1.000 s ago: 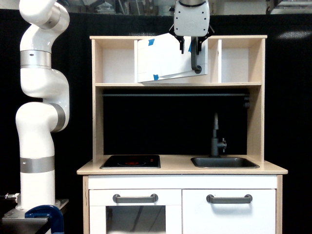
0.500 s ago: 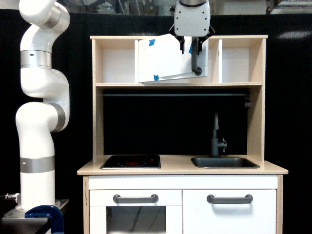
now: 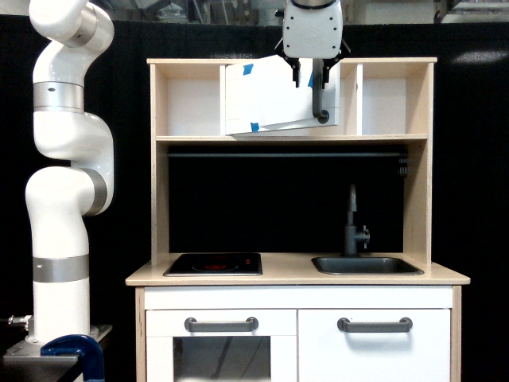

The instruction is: Open the oven door

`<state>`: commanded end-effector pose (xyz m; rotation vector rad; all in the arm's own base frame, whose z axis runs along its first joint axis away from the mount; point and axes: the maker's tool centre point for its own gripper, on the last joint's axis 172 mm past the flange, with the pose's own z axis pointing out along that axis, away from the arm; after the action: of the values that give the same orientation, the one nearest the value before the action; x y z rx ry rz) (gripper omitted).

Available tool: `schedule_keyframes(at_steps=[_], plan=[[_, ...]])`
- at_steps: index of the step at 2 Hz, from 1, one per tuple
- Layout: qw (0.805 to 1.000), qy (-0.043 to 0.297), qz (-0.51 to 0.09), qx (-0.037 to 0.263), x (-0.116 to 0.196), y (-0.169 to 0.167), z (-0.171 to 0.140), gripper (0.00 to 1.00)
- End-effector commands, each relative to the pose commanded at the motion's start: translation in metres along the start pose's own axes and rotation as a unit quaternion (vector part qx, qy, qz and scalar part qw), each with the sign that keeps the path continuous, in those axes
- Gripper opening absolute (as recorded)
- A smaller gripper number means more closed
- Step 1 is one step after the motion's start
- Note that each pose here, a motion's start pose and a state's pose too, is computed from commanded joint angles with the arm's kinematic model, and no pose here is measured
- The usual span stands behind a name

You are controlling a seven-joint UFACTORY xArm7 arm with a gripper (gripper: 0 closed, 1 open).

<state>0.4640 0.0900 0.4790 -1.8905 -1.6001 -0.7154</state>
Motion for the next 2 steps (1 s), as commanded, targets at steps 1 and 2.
schedule_keyframes(at_steps=[1,2], plan=[[1.000,0.000,0.000,0.000,-0.065,-0.018,-0.023,1.00],[1.000,0.000,0.000,0.000,-0.136,-0.032,-0.006,1.00]])
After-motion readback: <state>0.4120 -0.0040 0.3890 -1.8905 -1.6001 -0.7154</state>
